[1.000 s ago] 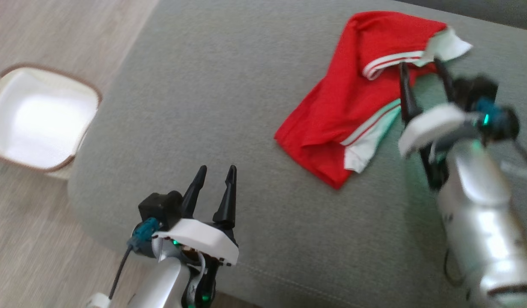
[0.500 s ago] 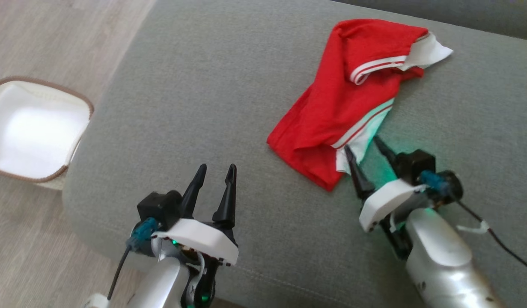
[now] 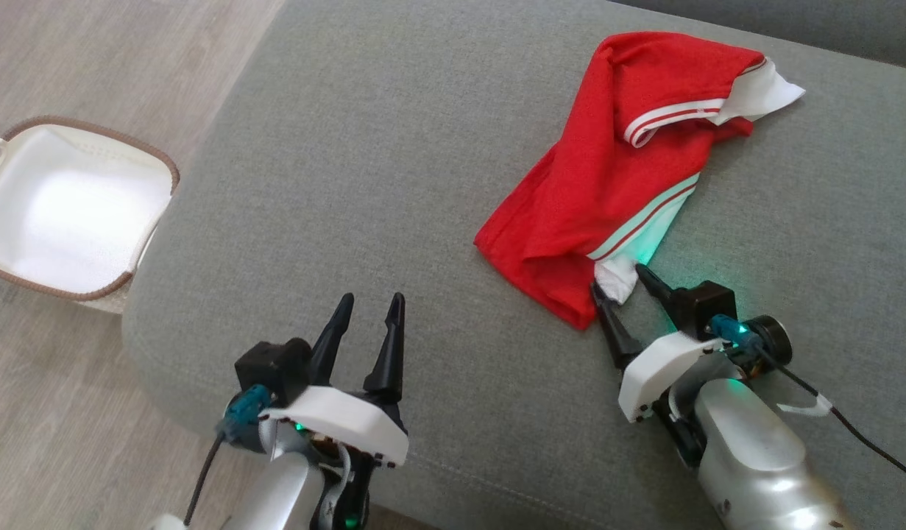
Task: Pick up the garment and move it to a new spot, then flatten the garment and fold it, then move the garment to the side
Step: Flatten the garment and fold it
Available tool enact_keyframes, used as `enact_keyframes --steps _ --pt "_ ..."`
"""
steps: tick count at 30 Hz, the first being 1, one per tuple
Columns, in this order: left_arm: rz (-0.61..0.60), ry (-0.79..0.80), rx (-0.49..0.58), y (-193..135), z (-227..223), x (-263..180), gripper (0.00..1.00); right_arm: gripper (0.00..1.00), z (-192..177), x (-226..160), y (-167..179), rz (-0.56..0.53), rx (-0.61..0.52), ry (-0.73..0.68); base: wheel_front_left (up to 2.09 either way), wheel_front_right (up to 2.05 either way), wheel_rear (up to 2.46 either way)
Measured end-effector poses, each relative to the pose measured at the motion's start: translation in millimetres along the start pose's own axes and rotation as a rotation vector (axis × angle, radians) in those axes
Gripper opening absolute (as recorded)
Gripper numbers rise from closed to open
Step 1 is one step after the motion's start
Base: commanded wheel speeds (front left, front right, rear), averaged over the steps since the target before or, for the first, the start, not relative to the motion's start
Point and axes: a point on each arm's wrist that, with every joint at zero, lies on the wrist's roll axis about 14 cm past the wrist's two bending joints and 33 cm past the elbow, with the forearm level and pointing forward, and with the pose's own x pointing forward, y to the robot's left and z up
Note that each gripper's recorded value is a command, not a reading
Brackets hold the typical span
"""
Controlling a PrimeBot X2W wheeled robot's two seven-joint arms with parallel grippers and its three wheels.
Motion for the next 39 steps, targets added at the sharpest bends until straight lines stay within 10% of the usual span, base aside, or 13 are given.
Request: enact_keyframes --steps 1,4,11,14,19,20,39 --pt "0.001 0.0 0.0 0.0 -0.1 0.3 1.0 0.55 0.4 0.0 -1.4 -0.004 -0.002 -0.001 0.0 0.0 0.0" --pt "-0.003 0.003 0.0 -1.3 -0.9 1.8 1.0 0.0 0.9 -1.5 -6.8 -0.023 0.004 -0.004 0.0 0.0 0.0" --pt "-0.038 0.007 -0.002 -12.0 -2.3 5.7 1.0 0.0 15.2 -10.2 -30.3 -0.1 0.013 -0.054 0.0 0.0 0.0" --pt "-0.059 0.006 -0.002 -18.4 -2.1 7.5 1.0 0.22 25.3 -16.5 -39.8 -0.131 0.01 -0.088 0.0 0.0 0.0" --pt "-0.1 0.01 -0.004 -30.3 -3.5 9.9 1.0 0.19 31.5 -29.5 -55.9 -0.185 -0.01 -0.105 0.0 0.0 0.0" --pt "-0.106 0.01 -0.004 -32.1 -3.5 10.4 1.0 0.0 29.8 -31.8 -58.8 -0.195 -0.01 -0.1 0.0 0.0 0.0" --pt "-0.162 0.001 -0.006 -48.4 -1.3 8.7 1.0 0.0 97.7 -76.3 -107.1 -0.364 -0.122 -0.291 0.0 0.0 0.0"
